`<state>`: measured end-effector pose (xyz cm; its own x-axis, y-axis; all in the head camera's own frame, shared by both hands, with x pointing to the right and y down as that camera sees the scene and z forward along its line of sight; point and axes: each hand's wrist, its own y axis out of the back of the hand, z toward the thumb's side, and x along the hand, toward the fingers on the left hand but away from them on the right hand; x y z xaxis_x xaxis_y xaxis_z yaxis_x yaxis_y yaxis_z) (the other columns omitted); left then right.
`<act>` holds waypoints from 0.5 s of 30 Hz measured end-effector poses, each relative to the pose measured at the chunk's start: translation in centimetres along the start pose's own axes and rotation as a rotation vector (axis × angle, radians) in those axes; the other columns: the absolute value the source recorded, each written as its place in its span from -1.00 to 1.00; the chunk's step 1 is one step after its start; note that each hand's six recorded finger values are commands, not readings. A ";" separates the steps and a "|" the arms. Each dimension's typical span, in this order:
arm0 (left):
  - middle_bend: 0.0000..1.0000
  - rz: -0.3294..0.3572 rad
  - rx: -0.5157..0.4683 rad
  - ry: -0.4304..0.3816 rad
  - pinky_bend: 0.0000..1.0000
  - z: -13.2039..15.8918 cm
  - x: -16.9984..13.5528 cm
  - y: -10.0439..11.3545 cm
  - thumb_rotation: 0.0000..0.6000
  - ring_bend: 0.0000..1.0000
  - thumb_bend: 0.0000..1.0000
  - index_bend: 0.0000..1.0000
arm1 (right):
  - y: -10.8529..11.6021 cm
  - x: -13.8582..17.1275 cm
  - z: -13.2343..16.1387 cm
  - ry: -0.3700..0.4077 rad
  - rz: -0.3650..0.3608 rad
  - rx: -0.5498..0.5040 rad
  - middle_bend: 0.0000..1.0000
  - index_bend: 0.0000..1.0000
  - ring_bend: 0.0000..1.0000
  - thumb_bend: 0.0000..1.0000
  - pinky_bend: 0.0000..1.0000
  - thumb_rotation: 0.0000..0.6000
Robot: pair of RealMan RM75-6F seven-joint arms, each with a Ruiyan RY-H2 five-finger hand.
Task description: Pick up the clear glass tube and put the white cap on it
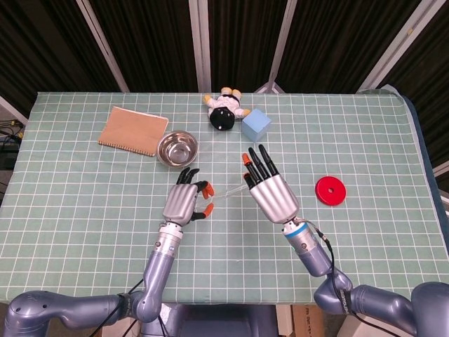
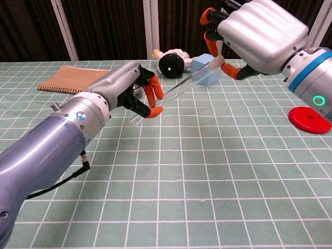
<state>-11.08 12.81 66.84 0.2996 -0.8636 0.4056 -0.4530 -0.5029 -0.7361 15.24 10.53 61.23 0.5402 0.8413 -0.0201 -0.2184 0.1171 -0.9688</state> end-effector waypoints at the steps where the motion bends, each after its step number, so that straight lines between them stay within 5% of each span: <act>1: 0.17 0.001 0.000 -0.002 -1.00 0.0 0.0 0.0 1.00 -0.78 0.17 0.11 | 0.0 0.0 0.0 -0.002 0.001 -0.001 -0.59 0.27 -0.90 -0.13 -1.00 1.00; 15: 0.17 0.024 0.000 0.006 -1.00 -0.3 0.2 0.0 1.00 -0.76 0.17 0.11 | 0.1 0.0 -0.3 -0.016 0.005 -0.007 -0.59 0.27 -0.90 -0.13 -1.00 1.00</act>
<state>-11.25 12.65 67.08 0.2840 -0.8753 0.3913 -0.4597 -0.4824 -0.7456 15.46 10.33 61.03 0.5262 0.8501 -0.0215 -0.2158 0.1090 -0.9703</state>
